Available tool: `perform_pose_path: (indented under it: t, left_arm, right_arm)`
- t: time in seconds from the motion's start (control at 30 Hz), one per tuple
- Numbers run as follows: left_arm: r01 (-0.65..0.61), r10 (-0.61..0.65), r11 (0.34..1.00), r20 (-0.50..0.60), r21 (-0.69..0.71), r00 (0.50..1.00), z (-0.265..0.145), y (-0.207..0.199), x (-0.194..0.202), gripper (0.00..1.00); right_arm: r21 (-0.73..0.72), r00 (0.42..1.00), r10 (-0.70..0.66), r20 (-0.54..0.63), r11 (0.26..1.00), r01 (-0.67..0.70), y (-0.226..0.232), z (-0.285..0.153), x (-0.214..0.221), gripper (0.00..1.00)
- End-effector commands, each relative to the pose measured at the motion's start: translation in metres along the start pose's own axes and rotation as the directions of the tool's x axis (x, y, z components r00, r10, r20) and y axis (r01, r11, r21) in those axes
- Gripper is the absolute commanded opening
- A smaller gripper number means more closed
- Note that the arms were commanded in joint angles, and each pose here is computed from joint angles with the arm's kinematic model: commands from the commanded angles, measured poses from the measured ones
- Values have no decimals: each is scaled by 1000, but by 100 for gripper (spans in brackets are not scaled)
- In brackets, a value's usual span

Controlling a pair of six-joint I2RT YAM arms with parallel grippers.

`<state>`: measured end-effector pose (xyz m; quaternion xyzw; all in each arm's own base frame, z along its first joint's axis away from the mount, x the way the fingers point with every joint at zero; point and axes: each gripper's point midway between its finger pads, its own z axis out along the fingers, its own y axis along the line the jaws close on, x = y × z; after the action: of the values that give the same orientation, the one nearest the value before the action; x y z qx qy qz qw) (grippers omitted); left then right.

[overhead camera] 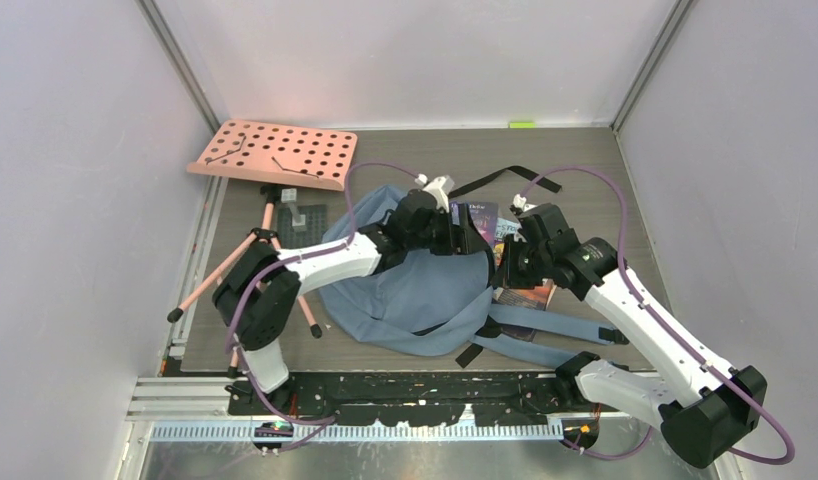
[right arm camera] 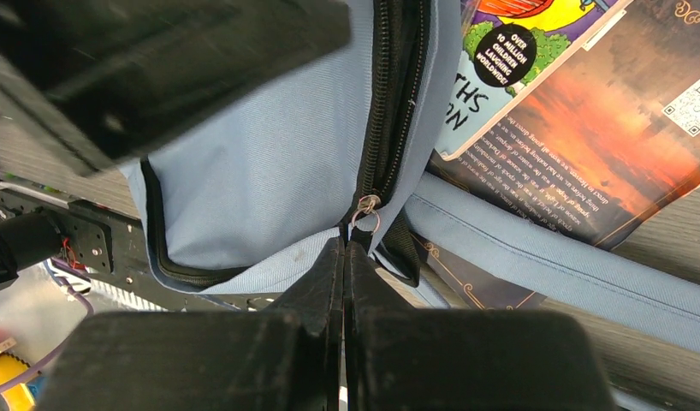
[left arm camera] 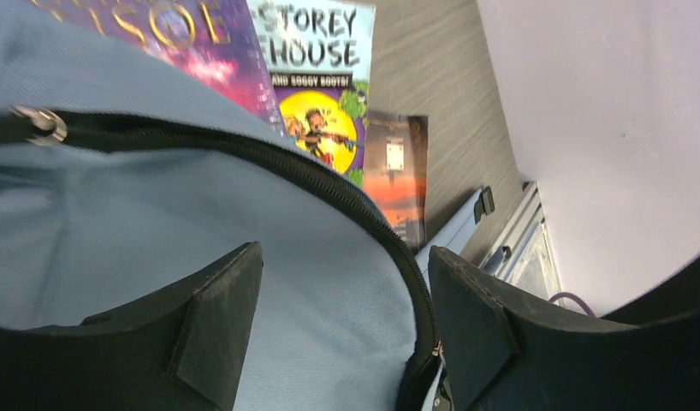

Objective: Pack the student bag
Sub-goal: Unzip the student bag at the center of the board.

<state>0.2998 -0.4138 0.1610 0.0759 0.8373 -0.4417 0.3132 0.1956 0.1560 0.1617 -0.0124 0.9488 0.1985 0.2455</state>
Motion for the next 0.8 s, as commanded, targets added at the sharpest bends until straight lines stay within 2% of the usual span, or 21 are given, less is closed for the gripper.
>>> perform_pose_path:
  t: [0.0,0.23,0.53,0.67,0.77]
  left_arm:
    - [29,-28,998,-18,62,999,14,-19,7,74]
    - [35,-30,998,-81,55,996,26,-18,31,78]
    - [22,-12,996,-111,89,994,30,-37,42,77]
    - [6,4,998,-140,69,990,30,-33,53,77]
    - [-9,16,999,-163,40,986,31,-25,62,71]
  right_arm:
    - [-23,999,-4,35,1000,5,4,-4,-2,1]
    - [-21,999,-11,33,1000,12,1,-3,1,1]
    - [-22,999,-17,37,1000,17,2,-2,-1,1]
    - [-23,999,-16,33,1000,17,2,-1,0,1]
    - [-24,999,-17,34,1000,17,2,0,0,1]
